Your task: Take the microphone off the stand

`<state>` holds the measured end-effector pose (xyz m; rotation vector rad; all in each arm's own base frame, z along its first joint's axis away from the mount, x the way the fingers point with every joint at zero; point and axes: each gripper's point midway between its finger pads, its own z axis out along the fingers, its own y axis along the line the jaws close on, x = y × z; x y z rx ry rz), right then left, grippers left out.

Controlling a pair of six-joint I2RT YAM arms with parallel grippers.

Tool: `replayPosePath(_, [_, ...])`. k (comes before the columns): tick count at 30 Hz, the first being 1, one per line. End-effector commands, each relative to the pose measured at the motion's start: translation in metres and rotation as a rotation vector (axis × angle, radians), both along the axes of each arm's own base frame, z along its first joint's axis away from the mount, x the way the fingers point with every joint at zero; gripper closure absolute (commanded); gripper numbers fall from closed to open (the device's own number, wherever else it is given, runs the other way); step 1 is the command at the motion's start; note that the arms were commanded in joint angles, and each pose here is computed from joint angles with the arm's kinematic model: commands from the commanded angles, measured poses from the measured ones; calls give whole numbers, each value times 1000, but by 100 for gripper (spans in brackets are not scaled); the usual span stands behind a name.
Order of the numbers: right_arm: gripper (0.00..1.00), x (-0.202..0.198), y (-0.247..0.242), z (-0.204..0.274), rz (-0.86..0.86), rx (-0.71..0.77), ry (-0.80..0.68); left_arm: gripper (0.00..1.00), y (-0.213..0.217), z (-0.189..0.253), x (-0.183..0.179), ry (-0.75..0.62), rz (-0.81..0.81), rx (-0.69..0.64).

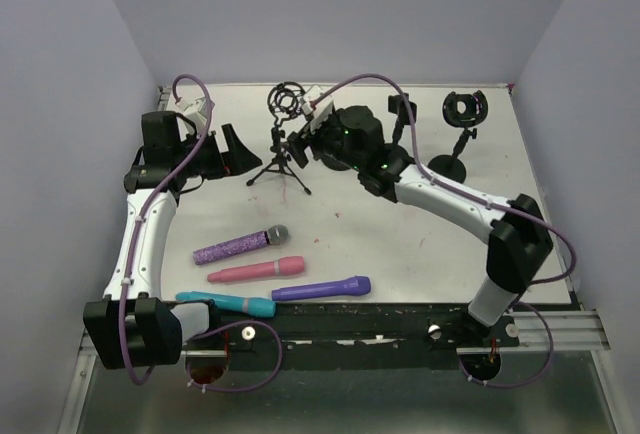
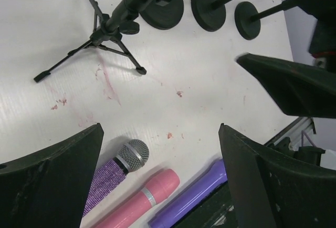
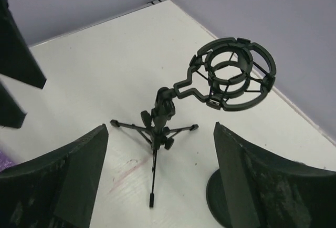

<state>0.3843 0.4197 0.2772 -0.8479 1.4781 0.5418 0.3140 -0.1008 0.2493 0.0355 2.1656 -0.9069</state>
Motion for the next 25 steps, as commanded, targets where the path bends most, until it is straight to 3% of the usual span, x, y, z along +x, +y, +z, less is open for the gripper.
replayPosePath(1, [7, -29, -35, -4, -7, -110, 38, 2, 13, -4, 6, -52, 55, 89])
replayPosePath(2, [0, -32, -42, -5, -28, -121, 70, 2, 16, -5, 8, -57, 68, 109])
replayPosePath(11, [0, -46, -131, -20, -148, -232, 446, 1, 57, 11, 27, -163, 219, 337])
replayPosePath(14, [0, -17, -186, -26, -390, -177, 560, 2, 66, 28, 31, -269, 229, 407])
replayPosePath(17, [0, 6, -230, -19, -677, -183, 502, 2, 67, 42, 33, -363, 206, 466])
replayPosePath(20, [0, 9, -237, -1, -702, -140, 418, 2, 73, 40, 35, -381, 170, 539])
replayPosePath(25, [0, 5, -232, -8, -680, -114, 444, 2, 85, 35, 40, -301, 197, 593])
